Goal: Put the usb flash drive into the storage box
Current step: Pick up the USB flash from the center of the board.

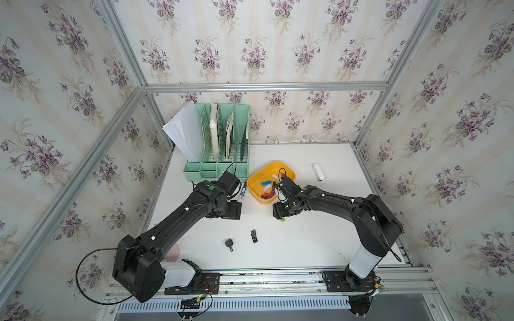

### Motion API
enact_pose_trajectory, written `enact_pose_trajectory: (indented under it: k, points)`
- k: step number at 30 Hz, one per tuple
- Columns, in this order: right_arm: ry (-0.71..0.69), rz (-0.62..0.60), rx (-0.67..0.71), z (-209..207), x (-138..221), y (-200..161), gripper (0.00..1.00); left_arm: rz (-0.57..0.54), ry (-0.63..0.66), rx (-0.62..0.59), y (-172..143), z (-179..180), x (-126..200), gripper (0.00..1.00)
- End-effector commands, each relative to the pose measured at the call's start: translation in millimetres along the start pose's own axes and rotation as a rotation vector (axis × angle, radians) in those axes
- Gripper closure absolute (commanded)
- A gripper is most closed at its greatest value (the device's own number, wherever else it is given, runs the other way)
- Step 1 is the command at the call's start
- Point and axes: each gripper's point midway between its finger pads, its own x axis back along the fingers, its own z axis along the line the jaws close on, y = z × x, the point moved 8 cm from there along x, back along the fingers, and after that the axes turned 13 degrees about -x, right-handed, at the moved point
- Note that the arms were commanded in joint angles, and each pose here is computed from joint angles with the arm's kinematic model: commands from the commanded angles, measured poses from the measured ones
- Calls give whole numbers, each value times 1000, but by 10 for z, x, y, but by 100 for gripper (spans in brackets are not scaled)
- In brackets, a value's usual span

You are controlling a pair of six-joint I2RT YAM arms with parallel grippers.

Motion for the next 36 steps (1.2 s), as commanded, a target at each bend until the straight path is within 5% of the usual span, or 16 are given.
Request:
enact_pose_trajectory:
  k: [1, 9, 36]
  points:
    - [-4, 12, 37, 67, -53, -25, 29, 7, 20, 9, -46, 31, 11, 12]
    - [-42, 44, 63, 109, -111, -194, 31, 10, 24, 13, -108, 47, -1, 12]
    - [-140, 70, 78, 101, -206, -291, 76, 27, 32, 11, -195, 71, -76, 12]
